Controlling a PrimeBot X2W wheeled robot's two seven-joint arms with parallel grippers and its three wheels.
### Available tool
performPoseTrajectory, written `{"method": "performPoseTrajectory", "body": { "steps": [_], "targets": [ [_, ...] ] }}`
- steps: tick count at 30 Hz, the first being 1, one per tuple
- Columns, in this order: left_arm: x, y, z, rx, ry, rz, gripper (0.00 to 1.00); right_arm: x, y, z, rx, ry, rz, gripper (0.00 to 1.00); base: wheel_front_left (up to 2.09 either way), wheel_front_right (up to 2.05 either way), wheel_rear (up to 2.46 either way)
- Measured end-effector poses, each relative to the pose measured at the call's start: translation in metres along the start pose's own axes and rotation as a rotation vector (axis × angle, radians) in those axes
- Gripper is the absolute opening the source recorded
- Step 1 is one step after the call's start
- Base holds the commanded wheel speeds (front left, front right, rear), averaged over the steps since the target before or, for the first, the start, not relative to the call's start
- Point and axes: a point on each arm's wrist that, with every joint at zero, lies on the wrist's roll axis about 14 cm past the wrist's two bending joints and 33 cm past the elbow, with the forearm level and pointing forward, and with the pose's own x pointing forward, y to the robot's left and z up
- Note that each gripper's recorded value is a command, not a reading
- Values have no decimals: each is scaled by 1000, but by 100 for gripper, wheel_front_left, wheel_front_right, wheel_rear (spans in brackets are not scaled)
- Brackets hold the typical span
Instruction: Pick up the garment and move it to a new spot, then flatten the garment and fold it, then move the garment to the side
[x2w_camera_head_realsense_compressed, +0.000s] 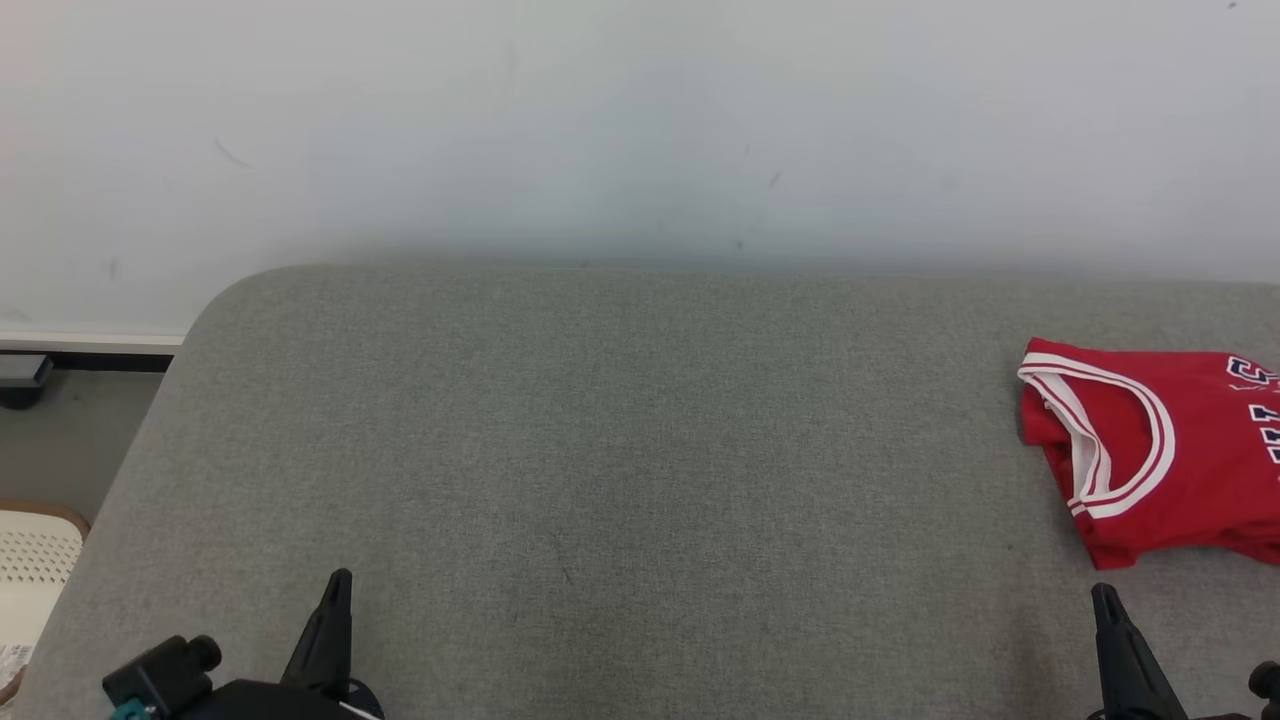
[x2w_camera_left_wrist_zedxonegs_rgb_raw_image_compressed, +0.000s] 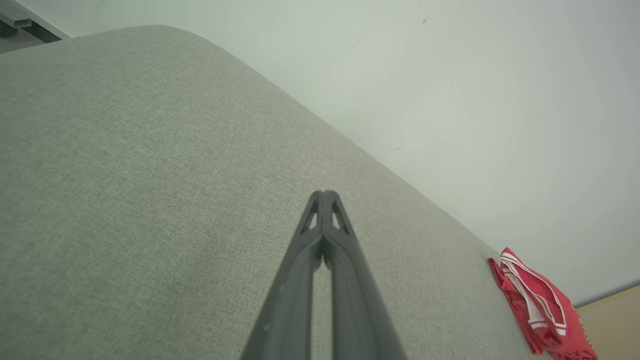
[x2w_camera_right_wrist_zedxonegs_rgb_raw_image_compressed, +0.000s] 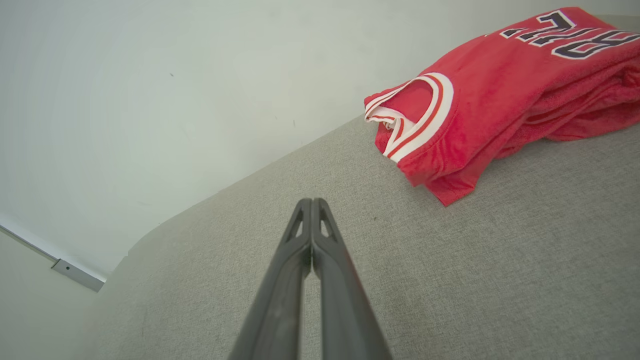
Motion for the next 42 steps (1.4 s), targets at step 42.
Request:
{"method": "performPoseTrajectory", "body": {
  "steps": [42],
  "targets": [
    [30,-10,10,-501,19,-24,0,21,-7,15,524,-37,-22,0,0,0,0]
  ]
}}
